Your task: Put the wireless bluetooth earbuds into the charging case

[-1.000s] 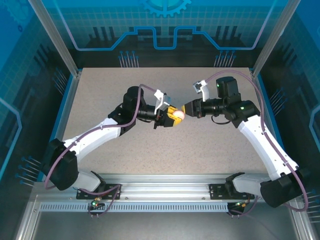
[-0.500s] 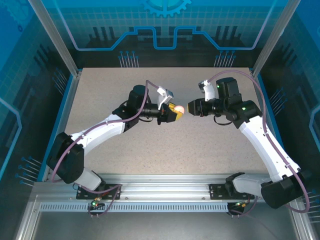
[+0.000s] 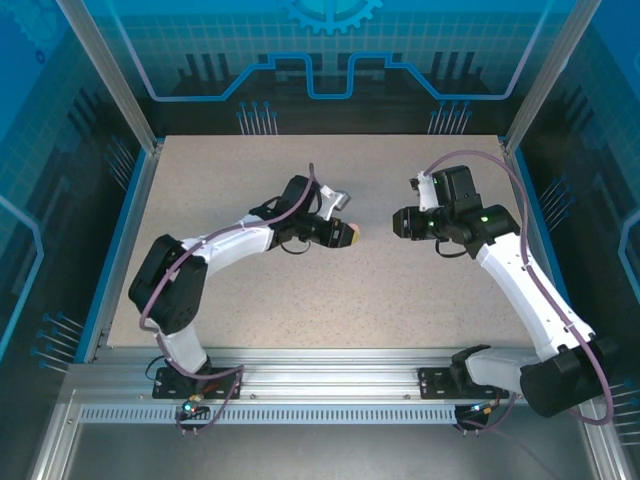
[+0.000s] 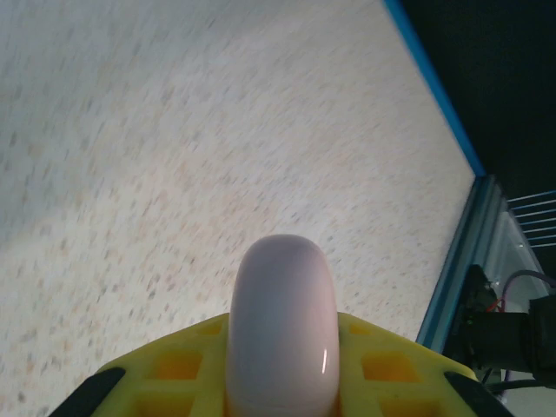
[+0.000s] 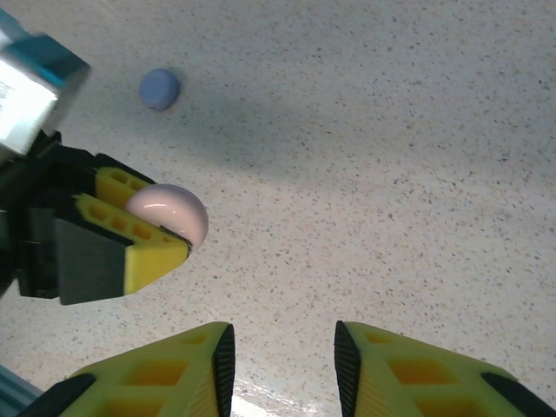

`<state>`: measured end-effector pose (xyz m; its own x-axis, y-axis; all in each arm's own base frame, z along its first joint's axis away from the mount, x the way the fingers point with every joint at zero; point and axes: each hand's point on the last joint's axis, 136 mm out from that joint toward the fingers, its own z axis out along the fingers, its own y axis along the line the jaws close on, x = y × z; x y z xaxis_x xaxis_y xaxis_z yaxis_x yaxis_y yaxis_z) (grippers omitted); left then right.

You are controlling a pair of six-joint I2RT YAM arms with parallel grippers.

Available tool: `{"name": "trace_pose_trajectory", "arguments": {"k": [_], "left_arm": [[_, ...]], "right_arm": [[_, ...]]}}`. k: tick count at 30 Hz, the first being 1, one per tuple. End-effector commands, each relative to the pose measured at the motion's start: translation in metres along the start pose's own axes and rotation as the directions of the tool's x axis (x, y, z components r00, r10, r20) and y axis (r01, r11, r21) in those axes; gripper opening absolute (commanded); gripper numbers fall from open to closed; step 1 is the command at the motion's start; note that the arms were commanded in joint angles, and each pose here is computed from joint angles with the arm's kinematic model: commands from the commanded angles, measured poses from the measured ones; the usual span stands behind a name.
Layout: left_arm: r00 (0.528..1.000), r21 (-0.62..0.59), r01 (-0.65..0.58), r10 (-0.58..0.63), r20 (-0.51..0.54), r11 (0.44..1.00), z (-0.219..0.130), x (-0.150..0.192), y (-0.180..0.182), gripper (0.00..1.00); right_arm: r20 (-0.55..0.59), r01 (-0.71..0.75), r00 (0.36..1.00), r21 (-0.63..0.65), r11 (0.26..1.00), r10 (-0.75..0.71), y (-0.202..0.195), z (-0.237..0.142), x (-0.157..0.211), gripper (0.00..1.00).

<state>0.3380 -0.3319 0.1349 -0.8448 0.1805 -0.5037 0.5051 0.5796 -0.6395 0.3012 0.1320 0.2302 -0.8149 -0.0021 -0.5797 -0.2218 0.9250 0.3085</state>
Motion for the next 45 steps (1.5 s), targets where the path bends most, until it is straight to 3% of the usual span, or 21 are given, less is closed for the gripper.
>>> {"name": "trace_pose_trajectory", "arguments": {"k": [1,11,23,34,36,45], "left_arm": [[0.988,-0.068,0.139,-0.143,-0.060,0.988,0.006,0.019,0.021,0.16],[0.951,-0.143,0.262,-0.281,-0.132,0.954,0.024,0.037,0.055,0.16],[0.917,-0.224,0.312,-0.355,-0.183,0.923,0.030,0.050,0.081,0.21],[0.903,-0.283,0.316,-0.378,-0.203,0.906,0.030,0.061,0.093,0.39],[0.904,-0.299,0.311,-0.378,-0.200,0.902,0.028,0.062,0.094,0.47],[0.949,-0.395,0.220,-0.290,-0.126,0.892,-0.009,0.047,0.097,0.56]], "right_arm": [[-0.005,-0.020,1.000,0.034,0.999,0.020,-0.011,-0.004,0.006,0.38],[-0.014,-0.027,1.000,0.042,0.999,0.027,-0.016,-0.003,0.010,0.39],[-0.021,-0.030,0.999,0.045,0.999,0.031,-0.018,-0.001,0.014,0.40],[-0.021,-0.034,0.999,0.054,0.998,0.035,-0.022,-0.001,0.015,0.41],[-0.020,-0.037,0.999,0.058,0.998,0.038,-0.023,-0.001,0.016,0.41],[-0.007,-0.023,1.000,0.139,0.990,0.024,-0.042,0.002,0.020,0.45]]}}
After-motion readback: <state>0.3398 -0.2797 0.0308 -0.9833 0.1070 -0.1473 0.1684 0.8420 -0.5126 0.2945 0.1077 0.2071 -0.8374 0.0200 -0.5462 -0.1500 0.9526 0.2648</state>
